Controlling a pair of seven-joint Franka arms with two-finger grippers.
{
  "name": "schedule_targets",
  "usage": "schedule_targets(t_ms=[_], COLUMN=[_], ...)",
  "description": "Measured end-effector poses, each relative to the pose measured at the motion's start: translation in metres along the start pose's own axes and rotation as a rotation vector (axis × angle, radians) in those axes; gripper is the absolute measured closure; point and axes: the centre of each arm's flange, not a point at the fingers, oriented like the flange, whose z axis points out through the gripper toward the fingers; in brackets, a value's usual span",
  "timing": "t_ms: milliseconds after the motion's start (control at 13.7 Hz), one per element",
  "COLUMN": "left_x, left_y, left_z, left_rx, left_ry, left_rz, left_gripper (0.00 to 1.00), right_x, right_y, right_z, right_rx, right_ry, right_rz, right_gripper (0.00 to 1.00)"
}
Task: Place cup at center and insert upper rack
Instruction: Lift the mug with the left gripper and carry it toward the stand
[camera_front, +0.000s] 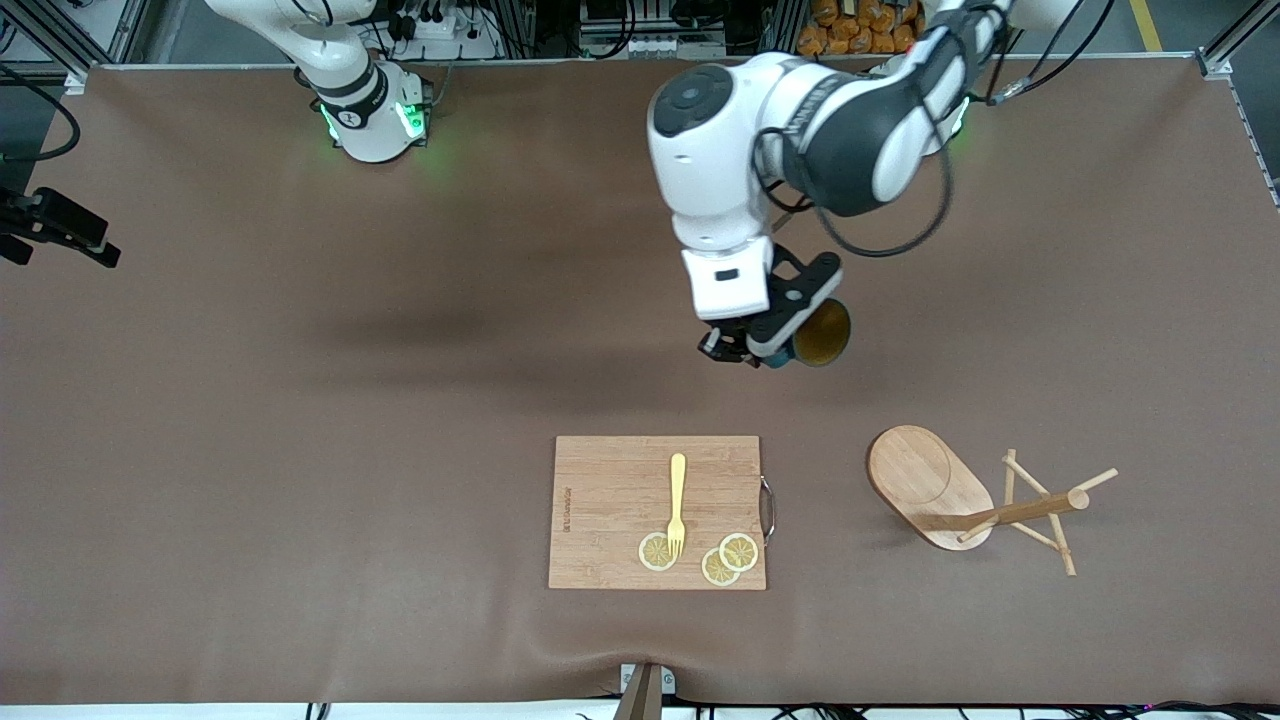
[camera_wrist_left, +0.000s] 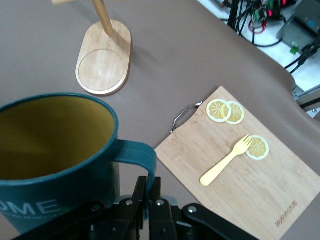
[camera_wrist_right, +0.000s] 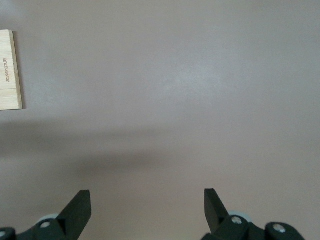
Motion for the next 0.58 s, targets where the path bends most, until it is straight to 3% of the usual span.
schedule_targets(t_ms=[292, 584], left_x=[0.041, 0.104], left_y=[-0.015, -0.038], left_z=[-0.016, -0.024], left_rx=[-0.030, -0.108], left_ry=[-0.170, -0.382], left_rz=[0.039, 0.033], left_gripper=[0.95, 0.95], right_x=[-0.001, -0.001], right_y=[0.001, 0.002], right_z=[0.001, 0.001], right_rx=[0.000, 0.000], right_ry=[-0.007, -0.008], right_rz=[0.002, 0.004], right_gripper=[0.00, 0.00])
